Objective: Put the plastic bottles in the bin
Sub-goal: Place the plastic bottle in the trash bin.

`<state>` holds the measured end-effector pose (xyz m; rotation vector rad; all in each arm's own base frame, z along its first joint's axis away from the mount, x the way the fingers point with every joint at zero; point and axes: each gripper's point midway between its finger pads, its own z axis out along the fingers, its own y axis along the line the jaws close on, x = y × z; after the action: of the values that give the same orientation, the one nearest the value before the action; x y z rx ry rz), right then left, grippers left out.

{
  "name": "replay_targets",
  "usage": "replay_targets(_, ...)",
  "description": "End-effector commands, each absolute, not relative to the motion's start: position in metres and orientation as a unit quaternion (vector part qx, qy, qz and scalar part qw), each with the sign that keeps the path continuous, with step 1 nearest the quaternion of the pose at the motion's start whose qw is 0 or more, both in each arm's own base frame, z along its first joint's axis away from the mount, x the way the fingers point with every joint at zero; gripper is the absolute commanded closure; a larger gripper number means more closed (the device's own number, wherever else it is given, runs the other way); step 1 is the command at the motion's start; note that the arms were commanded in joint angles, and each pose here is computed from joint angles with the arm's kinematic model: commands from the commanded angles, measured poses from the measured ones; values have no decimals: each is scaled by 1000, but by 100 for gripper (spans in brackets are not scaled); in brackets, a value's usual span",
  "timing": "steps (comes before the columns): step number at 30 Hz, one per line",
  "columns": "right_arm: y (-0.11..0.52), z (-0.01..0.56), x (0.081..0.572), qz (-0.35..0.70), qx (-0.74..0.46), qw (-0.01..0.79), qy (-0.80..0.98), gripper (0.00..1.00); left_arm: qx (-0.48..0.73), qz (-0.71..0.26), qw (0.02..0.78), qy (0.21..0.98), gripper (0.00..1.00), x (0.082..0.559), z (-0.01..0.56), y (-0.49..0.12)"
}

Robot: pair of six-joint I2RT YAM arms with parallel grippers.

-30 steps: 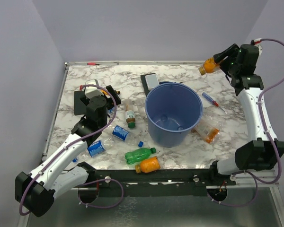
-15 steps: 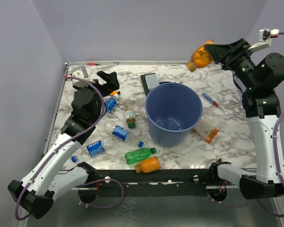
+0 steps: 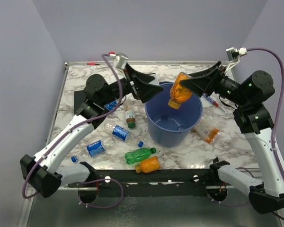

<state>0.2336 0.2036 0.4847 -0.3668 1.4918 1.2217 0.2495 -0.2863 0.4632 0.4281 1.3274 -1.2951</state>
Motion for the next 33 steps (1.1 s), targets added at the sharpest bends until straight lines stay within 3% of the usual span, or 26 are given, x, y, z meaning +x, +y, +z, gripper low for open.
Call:
replay_targets(1,211,474,231,505,-175,570,624,67,293,-636,454,551,1,199,444,-333)
replay_targets(11,219,463,236,500,-167,583,618,68,326,-629,445,547,1,186,433,-354)
replay_targets(23,196,479,239,504,-94,655,555,72,292,-639,530,475,1,168,478,-321)
replay_targets(33,205,501,227,560,-98,660,490,73,284,-677,467,492,1,170,468,-345)
